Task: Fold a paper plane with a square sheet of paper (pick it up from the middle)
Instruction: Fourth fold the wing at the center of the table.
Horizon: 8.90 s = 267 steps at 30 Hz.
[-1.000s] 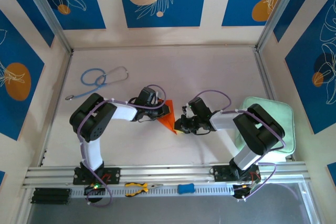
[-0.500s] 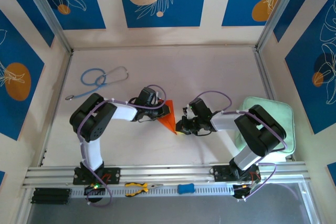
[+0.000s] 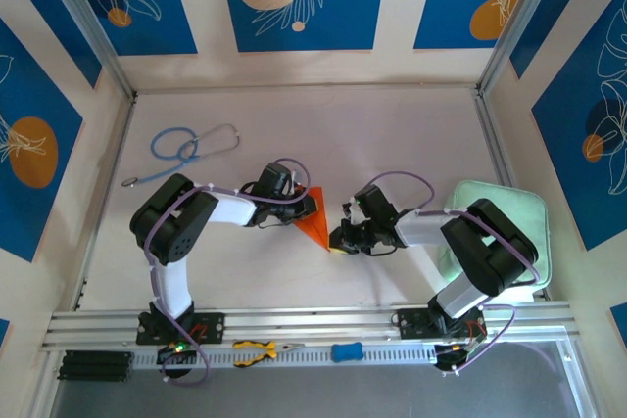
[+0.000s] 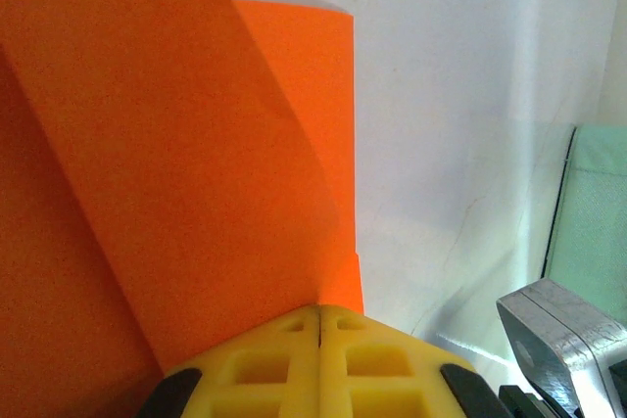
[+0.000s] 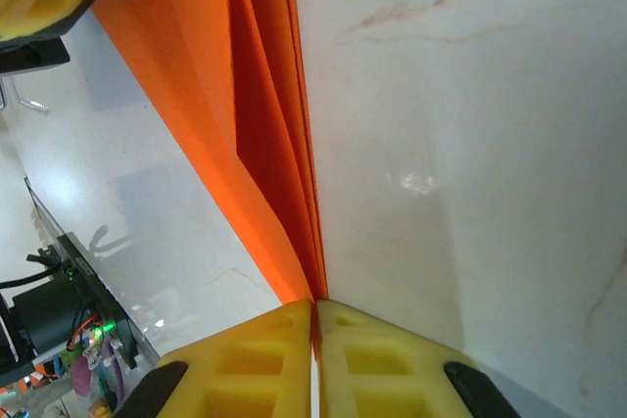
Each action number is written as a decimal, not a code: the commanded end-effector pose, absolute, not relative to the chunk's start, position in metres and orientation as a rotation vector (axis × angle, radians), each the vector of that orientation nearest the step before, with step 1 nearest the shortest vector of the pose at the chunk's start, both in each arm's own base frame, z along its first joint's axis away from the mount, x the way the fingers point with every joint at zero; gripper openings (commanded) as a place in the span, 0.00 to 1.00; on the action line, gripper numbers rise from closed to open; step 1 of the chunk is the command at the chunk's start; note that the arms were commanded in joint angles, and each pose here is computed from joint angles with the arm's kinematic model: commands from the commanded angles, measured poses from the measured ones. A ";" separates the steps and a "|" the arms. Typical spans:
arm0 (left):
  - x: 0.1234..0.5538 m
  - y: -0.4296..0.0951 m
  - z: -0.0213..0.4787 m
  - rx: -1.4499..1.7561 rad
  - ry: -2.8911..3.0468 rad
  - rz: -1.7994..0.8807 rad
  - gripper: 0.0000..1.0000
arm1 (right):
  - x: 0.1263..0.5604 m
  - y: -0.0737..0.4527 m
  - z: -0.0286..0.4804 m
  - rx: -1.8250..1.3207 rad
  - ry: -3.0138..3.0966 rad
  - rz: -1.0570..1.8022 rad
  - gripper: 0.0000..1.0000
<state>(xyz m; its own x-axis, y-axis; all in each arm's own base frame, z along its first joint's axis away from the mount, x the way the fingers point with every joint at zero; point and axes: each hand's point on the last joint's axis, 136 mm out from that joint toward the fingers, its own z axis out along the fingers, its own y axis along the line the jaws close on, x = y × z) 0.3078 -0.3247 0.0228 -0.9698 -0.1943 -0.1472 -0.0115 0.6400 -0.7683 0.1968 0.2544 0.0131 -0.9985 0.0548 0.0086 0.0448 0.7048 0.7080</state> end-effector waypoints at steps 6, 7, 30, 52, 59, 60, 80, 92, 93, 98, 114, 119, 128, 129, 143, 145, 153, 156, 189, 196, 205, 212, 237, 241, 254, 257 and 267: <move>0.292 -0.309 -0.010 -0.234 2.751 -1.128 0.05 | 0.166 0.239 -0.008 0.134 3.042 1.128 0.08; 0.292 -0.308 -0.010 -0.235 2.750 -1.127 0.05 | 0.166 0.239 -0.006 0.129 3.039 1.135 0.08; 0.291 -0.305 -0.012 -0.244 2.752 -1.110 0.05 | 0.156 0.238 -0.002 0.110 3.056 1.106 0.09; 0.288 -0.304 -0.013 -0.232 2.755 -1.115 0.05 | 0.213 0.272 0.074 -0.016 2.769 1.298 0.04; 0.286 -0.304 -0.016 -0.231 2.761 -1.112 0.05 | 0.236 0.291 0.055 -0.028 2.779 1.182 0.02; 0.286 -0.303 -0.016 -0.235 2.759 -1.113 0.05 | 0.238 0.292 0.053 -0.027 2.784 1.167 0.02; 0.286 -0.303 -0.016 -0.234 2.763 -1.107 0.05 | 0.216 0.276 0.005 0.055 2.901 1.104 0.02; 0.286 -0.297 -0.020 -0.256 2.772 -1.066 0.05 | 0.189 0.258 -0.002 0.045 2.956 1.098 0.02; 0.287 -0.297 -0.019 -0.258 2.771 -1.064 0.05 | 0.185 0.257 -0.002 0.035 2.965 1.096 0.02; 0.286 -0.295 -0.022 -0.268 2.775 -1.054 0.05 | 0.166 0.247 -0.010 0.031 3.001 1.082 0.02; 0.285 -0.291 -0.025 -0.299 2.782 -1.035 0.05 | 0.137 0.229 -0.017 0.043 3.030 1.012 0.02; 0.284 -0.291 -0.026 -0.304 2.778 -1.038 0.05 | 0.138 0.228 -0.009 0.047 3.008 1.010 0.01; 0.285 -0.290 -0.017 -0.293 2.760 -1.042 0.05 | 0.181 0.252 0.059 0.007 2.778 1.225 0.02; 0.285 -0.291 -0.016 -0.290 2.758 -1.045 0.05 | 0.186 0.255 0.062 0.000 2.769 1.240 0.02; 0.284 -0.292 -0.015 -0.294 2.754 -1.060 0.05 | 0.251 0.294 0.047 0.021 2.775 1.159 0.03; 0.285 -0.292 -0.015 -0.292 2.752 -1.060 0.05 | 0.251 0.296 0.042 0.025 2.784 1.150 0.03; 0.285 -0.293 -0.014 -0.289 2.752 -1.065 0.05 | 0.245 0.284 0.020 0.079 2.824 1.092 0.03; 0.285 -0.293 -0.014 -0.283 2.758 -1.061 0.05 | 0.236 0.275 0.009 0.099 2.853 1.068 0.03; 0.286 -0.294 -0.014 -0.281 2.754 -1.063 0.05 | 0.219 0.271 -0.003 0.107 2.907 1.125 0.02; 0.287 -0.295 -0.013 -0.281 2.756 -1.062 0.05 | 0.224 0.272 0.015 0.085 2.860 1.172 0.02; 0.287 -0.294 -0.013 -0.281 2.752 -1.064 0.05 | 0.244 0.296 0.048 0.027 2.759 1.299 0.02; 0.288 -0.296 -0.011 -0.275 2.745 -1.078 0.05 | 0.235 0.284 0.009 0.106 2.864 1.206 0.02; 0.272 -0.326 0.046 -0.014 2.665 -1.292 0.00 | 0.220 0.263 -0.013 0.192 2.944 1.192 0.01; 0.271 -0.326 0.032 -0.033 2.703 -1.270 0.00 | 0.219 0.263 -0.013 0.192 2.947 1.193 0.01; 0.286 -0.300 -0.007 -0.188 2.786 -1.073 0.00 | 0.211 0.254 -0.018 0.192 2.990 1.142 0.01; 0.294 -0.294 -0.007 -0.215 2.789 -1.044 0.00 | 0.209 0.253 -0.019 0.185 2.998 1.139 0.01; 0.322 -0.280 -0.006 -0.273 2.766 -1.014 0.00 | 0.205 0.251 -0.022 0.174 3.011 1.149 0.01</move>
<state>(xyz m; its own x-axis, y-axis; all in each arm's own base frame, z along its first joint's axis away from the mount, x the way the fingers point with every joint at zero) 0.3044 -0.3099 0.0203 -0.9816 -0.1671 -0.0928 -0.0453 0.6750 -0.7364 0.2396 0.2799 0.0141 -0.9976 0.0633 -0.0265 0.0209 0.6483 0.7611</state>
